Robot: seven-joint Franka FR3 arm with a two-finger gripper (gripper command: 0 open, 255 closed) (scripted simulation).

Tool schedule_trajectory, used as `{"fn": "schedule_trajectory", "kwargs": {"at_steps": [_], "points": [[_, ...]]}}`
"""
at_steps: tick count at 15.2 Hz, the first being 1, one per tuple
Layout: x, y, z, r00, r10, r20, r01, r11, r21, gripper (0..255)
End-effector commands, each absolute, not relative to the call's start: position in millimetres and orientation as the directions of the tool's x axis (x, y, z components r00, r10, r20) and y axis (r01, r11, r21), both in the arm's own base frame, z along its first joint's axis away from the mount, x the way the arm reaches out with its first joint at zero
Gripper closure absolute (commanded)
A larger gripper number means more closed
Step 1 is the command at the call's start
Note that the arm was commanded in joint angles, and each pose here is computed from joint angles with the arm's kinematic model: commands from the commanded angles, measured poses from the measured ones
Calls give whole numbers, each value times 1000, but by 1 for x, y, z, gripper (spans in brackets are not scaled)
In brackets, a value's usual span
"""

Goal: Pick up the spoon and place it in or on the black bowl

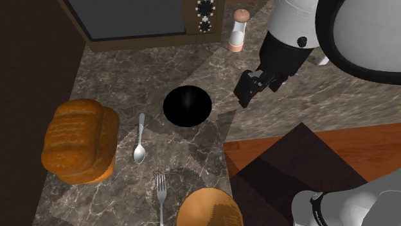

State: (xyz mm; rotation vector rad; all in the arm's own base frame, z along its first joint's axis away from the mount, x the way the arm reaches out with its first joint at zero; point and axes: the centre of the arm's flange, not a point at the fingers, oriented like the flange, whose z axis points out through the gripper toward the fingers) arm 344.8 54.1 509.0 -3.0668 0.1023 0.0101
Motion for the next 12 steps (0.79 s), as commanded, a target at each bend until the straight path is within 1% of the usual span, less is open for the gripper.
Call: {"fn": "schedule_trajectory", "kwargs": {"at_steps": [1,12], "points": [[357,75,496,995,-94,-15,-95,-992,-80,0],[430,169,417,971,-233,-59,-239,-965,-112,0]]}}
